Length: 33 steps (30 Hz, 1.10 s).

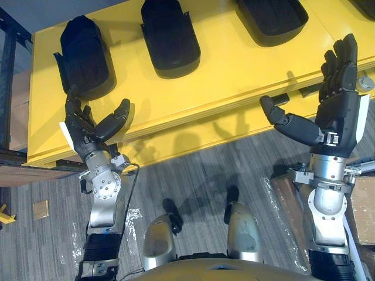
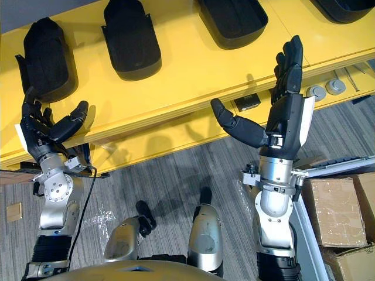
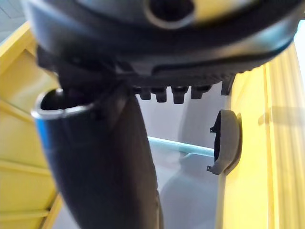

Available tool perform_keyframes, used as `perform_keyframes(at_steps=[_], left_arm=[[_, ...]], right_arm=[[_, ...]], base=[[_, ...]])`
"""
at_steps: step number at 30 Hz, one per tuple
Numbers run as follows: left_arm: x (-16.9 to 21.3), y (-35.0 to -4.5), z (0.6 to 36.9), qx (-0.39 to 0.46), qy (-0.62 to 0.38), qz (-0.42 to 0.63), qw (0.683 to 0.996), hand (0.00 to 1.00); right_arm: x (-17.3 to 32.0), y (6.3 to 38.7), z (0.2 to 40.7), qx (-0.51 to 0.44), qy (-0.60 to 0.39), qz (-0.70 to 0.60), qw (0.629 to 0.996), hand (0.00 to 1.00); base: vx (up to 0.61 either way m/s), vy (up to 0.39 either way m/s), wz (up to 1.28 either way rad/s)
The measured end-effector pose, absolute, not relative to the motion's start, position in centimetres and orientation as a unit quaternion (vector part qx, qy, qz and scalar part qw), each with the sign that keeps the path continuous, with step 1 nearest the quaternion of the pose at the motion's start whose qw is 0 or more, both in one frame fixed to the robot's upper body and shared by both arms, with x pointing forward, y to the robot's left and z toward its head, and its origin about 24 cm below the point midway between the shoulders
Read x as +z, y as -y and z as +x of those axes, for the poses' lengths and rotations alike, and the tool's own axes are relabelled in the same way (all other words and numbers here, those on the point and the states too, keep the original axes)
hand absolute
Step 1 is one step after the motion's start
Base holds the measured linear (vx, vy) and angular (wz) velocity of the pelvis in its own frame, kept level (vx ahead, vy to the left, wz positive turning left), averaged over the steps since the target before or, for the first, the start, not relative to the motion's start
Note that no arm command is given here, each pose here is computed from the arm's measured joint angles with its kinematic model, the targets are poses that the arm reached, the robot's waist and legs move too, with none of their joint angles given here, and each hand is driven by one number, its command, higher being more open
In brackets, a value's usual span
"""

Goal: Walk over and take three plastic housings, then place them on the shelf

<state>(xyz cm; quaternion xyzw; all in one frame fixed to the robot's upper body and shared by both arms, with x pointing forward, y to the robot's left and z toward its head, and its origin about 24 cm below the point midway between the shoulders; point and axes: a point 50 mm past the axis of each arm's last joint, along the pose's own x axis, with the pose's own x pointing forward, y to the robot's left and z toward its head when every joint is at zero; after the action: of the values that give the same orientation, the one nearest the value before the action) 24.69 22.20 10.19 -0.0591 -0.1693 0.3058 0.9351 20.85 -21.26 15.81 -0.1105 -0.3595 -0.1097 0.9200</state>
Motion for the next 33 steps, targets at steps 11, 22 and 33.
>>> perform_keyframes(at_steps=[11,22,33], left_arm=[[8.6,-23.8,22.8,0.336,0.139,-0.044,0.930,1.00],[9.1,-18.9,20.0,0.146,0.154,-0.107,0.971,1.00],[7.5,-18.6,20.7,0.110,0.113,-0.201,0.967,1.00]], right_arm=[[14.3,21.2,20.2,-0.123,0.329,-0.095,0.932,1.00],[12.6,19.2,20.0,-0.105,0.293,-0.052,0.949,1.00],[10.5,19.7,19.9,-0.129,0.228,-0.053,0.964,1.00]], base=[[0.00,-0.001,0.00],[0.05,0.012,0.07],[0.00,0.002,-0.12]])
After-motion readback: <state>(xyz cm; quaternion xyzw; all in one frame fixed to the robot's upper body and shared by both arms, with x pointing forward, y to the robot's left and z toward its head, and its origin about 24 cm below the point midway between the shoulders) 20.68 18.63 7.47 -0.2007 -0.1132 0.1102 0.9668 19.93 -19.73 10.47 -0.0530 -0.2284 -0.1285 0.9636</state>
